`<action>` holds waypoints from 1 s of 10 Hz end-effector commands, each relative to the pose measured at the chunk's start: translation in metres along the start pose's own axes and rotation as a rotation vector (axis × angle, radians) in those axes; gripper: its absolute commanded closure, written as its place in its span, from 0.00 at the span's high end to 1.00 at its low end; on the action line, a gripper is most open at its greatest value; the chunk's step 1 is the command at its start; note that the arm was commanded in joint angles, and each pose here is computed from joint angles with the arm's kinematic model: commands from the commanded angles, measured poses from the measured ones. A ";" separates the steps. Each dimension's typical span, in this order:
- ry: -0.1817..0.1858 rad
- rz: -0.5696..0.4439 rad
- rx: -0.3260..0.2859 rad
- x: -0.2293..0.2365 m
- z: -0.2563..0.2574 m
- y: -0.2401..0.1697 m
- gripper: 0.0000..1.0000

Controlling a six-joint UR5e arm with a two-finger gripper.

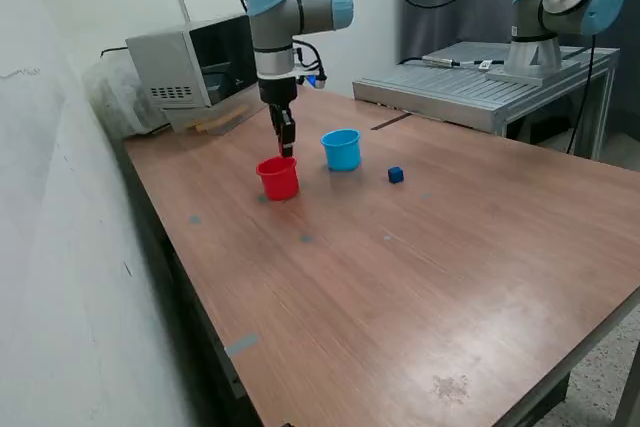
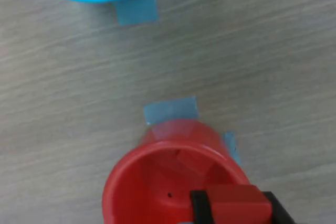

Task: Place red objects in the red bin, and blue objects in the blue bin.

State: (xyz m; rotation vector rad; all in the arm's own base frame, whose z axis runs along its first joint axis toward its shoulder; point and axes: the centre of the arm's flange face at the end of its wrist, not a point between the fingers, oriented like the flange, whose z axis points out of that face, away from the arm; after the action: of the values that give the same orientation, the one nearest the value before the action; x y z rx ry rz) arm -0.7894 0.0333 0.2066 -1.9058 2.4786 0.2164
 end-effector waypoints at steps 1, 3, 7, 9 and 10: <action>0.001 -0.006 -0.042 -0.005 -0.012 0.016 0.00; 0.001 -0.001 -0.060 -0.009 -0.018 0.022 0.00; -0.003 0.006 -0.030 -0.027 0.000 0.021 0.00; -0.003 0.006 -0.030 -0.027 0.000 0.021 0.00; -0.003 0.006 -0.032 -0.027 -0.001 0.021 0.00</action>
State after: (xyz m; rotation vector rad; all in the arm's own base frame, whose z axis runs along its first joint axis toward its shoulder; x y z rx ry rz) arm -0.8034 0.0629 0.2133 -1.9095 2.4952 0.2632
